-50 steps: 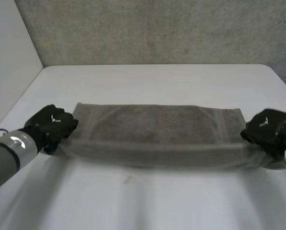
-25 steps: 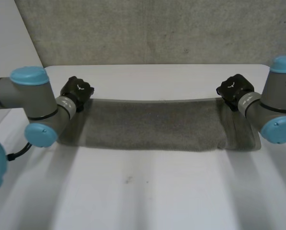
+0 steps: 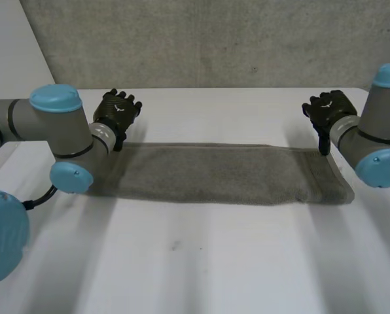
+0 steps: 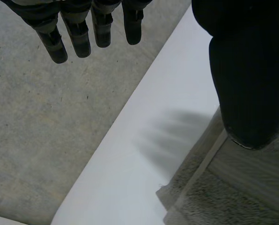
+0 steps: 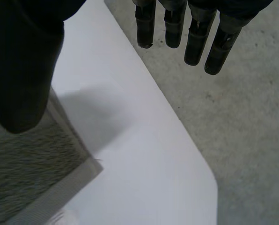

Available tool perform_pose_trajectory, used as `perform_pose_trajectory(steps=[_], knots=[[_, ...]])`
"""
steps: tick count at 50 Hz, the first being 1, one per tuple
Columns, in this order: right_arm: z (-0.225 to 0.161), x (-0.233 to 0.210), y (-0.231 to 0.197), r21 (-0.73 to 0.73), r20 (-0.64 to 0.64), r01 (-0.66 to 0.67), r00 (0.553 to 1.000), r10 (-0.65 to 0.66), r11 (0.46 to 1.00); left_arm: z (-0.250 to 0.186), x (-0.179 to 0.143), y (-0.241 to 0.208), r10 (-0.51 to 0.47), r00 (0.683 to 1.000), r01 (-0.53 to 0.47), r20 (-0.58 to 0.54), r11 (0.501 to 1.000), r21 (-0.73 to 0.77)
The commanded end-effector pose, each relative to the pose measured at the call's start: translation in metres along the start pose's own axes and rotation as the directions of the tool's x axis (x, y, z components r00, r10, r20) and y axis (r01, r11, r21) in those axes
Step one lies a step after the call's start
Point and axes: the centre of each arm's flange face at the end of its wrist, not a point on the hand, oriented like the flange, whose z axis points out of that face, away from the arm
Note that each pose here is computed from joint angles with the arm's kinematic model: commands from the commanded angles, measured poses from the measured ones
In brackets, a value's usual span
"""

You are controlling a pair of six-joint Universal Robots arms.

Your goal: Fold the towel.

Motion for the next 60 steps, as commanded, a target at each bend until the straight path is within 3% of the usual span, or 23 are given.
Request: perform_pose_trajectory(steps=[1, 12, 26, 34, 37, 43, 46, 51, 53, 59, 60], knots=[[-0.054, -0.002, 0.004, -0.107, 0.078, -0.066, 0.994, 0.074, 0.992, -0.037, 0.001, -0.003, -0.057, 0.997, 0.055, -0.047, 0.997, -0.051], [-0.083, -0.004, 0.044, -0.228, 0.155, -0.113, 0.976, 0.15, 0.967, -0.071, -0.004, -0.012, -0.159, 0.987, 0.159, -0.022, 0.987, -0.016], [-0.063, -0.017, 0.099, -0.315, 0.15, -0.141, 0.969, 0.196, 0.938, -0.081, 0.0, -0.008, -0.234, 0.972, 0.233, -0.028, 0.972, -0.039], [-0.053, 0.064, 0.121, -0.288, -0.109, -0.127, 0.989, 0.1, 0.949, -0.093, -0.004, -0.009, -0.269, 0.963, 0.268, -0.02, 0.962, -0.046], [-0.056, 0.097, 0.143, -0.35, -0.158, -0.056, 0.987, 0.0, 0.935, -0.098, -0.007, -0.011, -0.296, 0.955, 0.296, -0.008, 0.955, -0.033], [-0.056, 0.12, 0.152, -0.393, -0.157, 0.084, 0.975, -0.157, 0.916, -0.105, -0.013, -0.018, -0.318, 0.948, 0.318, 0.001, 0.948, -0.013], [-0.053, 0.132, 0.142, -0.362, -0.2, 0.082, 0.966, -0.163, 0.929, -0.108, -0.015, -0.02, -0.319, 0.948, 0.319, 0.005, 0.948, -0.007], [-0.049, 0.128, 0.089, -0.217, -0.245, 0.068, 0.962, -0.122, 0.974, -0.109, -0.015, -0.019, -0.323, 0.946, 0.323, 0.006, 0.946, -0.01], [-0.051, 0.098, 0.032, -0.053, -0.22, 0.064, 0.973, -0.075, 0.996, -0.109, -0.017, -0.017, -0.324, 0.946, 0.324, 0.012, 0.946, -0.015], [-0.062, 0.033, -0.028, 0.149, -0.114, 0.043, 0.993, -0.025, 0.988, -0.11, -0.015, -0.014, -0.327, 0.945, 0.327, 0.009, 0.945, -0.027], [-0.071, 0.003, -0.049, 0.218, -0.06, 0.048, 0.998, -0.035, 0.975, -0.111, -0.014, -0.013, -0.327, 0.945, 0.327, 0.009, 0.945, -0.027]])
